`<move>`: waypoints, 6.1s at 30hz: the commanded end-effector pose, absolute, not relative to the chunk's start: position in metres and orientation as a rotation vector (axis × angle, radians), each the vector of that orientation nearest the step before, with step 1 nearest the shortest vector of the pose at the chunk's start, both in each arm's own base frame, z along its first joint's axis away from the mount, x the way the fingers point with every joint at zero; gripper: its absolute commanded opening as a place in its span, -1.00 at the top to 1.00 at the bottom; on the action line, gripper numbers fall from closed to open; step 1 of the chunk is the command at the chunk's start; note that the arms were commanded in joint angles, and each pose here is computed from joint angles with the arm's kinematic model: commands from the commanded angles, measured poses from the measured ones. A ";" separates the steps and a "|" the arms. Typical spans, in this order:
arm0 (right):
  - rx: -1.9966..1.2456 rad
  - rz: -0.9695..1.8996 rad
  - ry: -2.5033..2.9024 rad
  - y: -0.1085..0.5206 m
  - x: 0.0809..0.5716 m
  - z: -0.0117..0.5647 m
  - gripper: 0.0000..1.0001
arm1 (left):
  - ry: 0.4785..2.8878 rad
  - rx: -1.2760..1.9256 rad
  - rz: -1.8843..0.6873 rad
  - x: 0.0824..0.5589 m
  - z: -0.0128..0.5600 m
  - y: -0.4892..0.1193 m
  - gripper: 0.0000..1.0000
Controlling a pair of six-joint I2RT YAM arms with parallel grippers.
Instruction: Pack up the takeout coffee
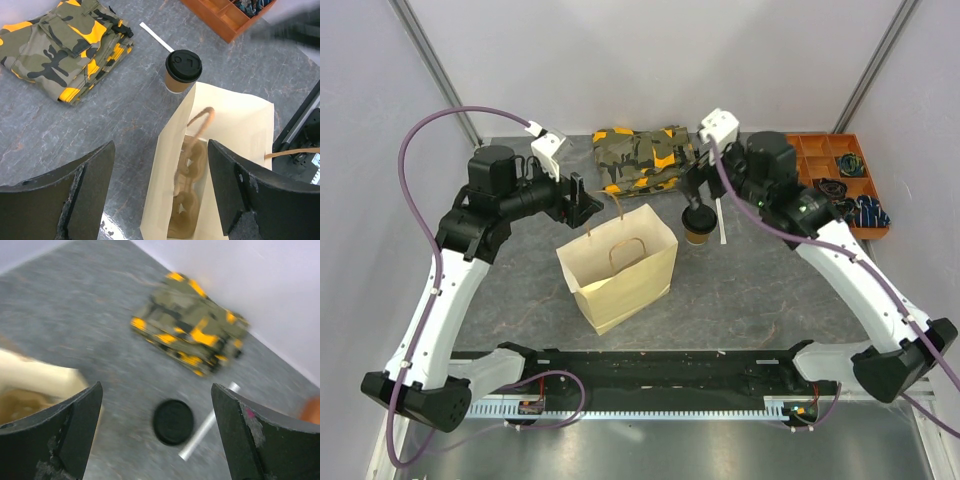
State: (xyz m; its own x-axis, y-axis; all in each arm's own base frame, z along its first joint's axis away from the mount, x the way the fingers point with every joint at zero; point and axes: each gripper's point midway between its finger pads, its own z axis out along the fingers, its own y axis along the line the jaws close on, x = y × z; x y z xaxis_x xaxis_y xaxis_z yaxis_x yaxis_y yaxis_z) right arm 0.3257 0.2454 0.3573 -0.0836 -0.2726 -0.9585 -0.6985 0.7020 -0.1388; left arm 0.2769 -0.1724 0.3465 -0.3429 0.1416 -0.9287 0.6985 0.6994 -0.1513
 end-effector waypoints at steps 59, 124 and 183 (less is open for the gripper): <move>-0.904 0.256 2.483 0.191 0.392 0.120 -0.83 | 1.849 0.636 -0.681 0.291 0.350 -0.175 -0.72; -0.738 0.737 1.846 0.244 0.315 0.437 -0.10 | 1.888 0.253 -0.851 0.269 0.385 -0.171 0.96; -1.244 0.720 1.653 0.333 0.241 0.360 -0.04 | 1.557 0.794 -1.173 0.197 0.397 -0.213 0.96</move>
State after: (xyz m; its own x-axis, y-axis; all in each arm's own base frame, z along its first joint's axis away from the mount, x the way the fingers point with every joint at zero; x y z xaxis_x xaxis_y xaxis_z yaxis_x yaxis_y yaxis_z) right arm 0.2453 0.3325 0.3705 -0.0971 -0.3900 -0.9157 -0.9329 0.3562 -0.0528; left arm 0.2115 -0.2077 0.3821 -0.4096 -0.0787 -0.9089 0.8119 0.4228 -0.4025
